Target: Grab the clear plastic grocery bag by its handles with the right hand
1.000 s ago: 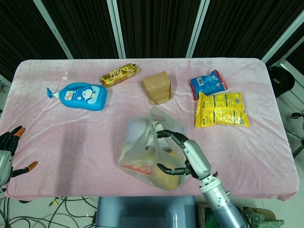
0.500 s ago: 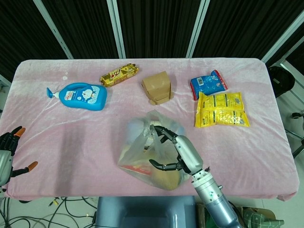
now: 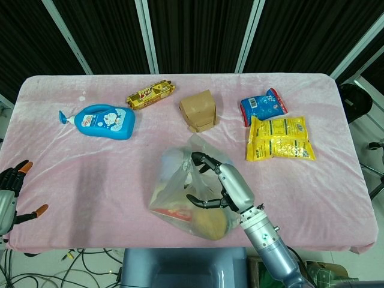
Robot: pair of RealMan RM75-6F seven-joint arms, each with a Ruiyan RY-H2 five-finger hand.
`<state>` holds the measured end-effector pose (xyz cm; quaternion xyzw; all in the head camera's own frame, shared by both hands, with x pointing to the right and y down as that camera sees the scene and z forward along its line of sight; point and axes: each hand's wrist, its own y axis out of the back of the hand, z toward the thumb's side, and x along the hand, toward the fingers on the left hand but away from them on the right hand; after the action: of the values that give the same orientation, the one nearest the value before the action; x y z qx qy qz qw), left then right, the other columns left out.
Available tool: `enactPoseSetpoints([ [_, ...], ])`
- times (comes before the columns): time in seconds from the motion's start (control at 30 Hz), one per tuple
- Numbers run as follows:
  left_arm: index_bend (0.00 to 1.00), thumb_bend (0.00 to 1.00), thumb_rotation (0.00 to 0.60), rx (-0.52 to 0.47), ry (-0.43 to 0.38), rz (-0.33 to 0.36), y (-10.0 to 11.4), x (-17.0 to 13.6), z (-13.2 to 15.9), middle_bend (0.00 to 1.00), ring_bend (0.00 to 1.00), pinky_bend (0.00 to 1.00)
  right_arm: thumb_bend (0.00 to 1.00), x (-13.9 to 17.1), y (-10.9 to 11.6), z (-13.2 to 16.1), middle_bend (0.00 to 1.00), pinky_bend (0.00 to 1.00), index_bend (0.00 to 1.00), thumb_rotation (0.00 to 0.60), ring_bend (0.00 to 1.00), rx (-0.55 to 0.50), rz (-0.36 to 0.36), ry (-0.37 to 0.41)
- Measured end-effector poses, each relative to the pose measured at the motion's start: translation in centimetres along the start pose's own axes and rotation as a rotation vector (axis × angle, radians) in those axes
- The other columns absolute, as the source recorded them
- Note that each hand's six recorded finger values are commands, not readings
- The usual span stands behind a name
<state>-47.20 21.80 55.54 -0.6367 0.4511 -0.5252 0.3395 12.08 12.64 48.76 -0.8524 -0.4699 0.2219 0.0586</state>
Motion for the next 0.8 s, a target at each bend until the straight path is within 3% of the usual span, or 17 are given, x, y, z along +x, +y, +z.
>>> enactPoseSetpoints([
  [0.8, 0.05, 0.0, 0.6, -0.007, -0.002, -0.005, -0.04, -0.17, 0.19, 0.04, 0.08, 0.09, 0.19, 0.78, 1.05, 0.05, 0.26, 0.3, 0.23, 0.6, 0.27, 0.088, -0.05, 0.024],
])
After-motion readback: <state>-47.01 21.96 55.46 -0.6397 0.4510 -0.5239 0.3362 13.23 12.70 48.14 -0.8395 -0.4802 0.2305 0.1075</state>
